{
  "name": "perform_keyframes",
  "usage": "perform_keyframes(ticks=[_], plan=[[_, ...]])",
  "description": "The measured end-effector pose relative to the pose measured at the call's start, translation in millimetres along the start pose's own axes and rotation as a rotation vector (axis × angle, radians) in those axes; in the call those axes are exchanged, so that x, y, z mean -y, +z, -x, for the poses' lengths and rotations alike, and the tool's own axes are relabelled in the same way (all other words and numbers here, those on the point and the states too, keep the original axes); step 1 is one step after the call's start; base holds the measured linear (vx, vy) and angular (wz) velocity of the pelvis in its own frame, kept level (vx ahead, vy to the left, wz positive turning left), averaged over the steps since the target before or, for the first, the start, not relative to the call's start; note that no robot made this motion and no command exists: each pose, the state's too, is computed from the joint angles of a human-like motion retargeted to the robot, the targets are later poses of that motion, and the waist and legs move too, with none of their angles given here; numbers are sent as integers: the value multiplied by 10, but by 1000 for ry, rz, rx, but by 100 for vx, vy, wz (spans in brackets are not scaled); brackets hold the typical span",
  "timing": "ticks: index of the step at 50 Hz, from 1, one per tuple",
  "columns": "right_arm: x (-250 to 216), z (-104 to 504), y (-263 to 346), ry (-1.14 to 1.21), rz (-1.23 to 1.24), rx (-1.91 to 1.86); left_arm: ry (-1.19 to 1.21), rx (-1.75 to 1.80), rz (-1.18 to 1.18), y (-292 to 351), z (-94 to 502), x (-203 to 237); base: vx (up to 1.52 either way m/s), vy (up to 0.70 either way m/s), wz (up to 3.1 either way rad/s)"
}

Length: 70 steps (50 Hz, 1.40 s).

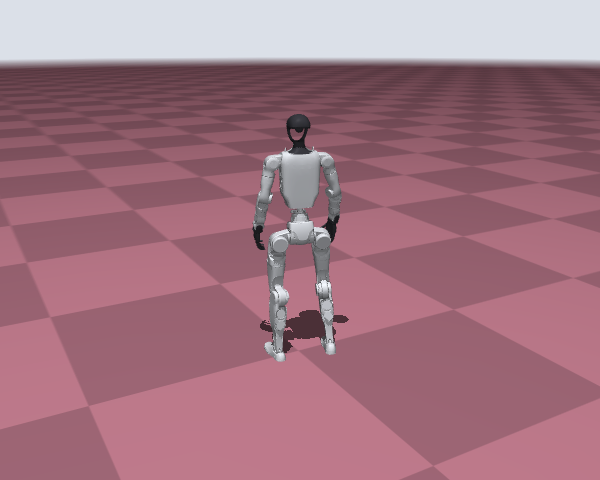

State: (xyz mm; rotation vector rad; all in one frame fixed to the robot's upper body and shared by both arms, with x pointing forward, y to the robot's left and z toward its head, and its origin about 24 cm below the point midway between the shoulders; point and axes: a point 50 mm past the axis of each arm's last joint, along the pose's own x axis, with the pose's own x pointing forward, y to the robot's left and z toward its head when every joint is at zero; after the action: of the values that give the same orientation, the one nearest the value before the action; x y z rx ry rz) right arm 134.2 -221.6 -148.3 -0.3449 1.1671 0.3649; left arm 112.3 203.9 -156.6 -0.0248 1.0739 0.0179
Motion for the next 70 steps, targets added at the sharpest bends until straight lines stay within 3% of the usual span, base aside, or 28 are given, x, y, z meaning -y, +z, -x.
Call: perform_keyframes(ticks=[21, 23, 28, 53, 70], plan=[[205, 49, -11, -115, -9, 8, 6, 24, -36, 37, -24, 127, 0, 1, 0], [13, 18, -147, -96, -14, -20, -7, -12, -34, -156, 13, 245, -7, 0, 8], [228, 58, -39, -132, -3, -2, 3, 24, -57, 40, -30, 163, 2, 2, 5], [408, 99, 0, -193, 36, -29, -32, 99, -147, 327, -90, 355, 0, 0, 0], [130, -12, 114, -80, 121, -40, 29, 93, -291, 440, -86, 91, -1, -5, 18]])
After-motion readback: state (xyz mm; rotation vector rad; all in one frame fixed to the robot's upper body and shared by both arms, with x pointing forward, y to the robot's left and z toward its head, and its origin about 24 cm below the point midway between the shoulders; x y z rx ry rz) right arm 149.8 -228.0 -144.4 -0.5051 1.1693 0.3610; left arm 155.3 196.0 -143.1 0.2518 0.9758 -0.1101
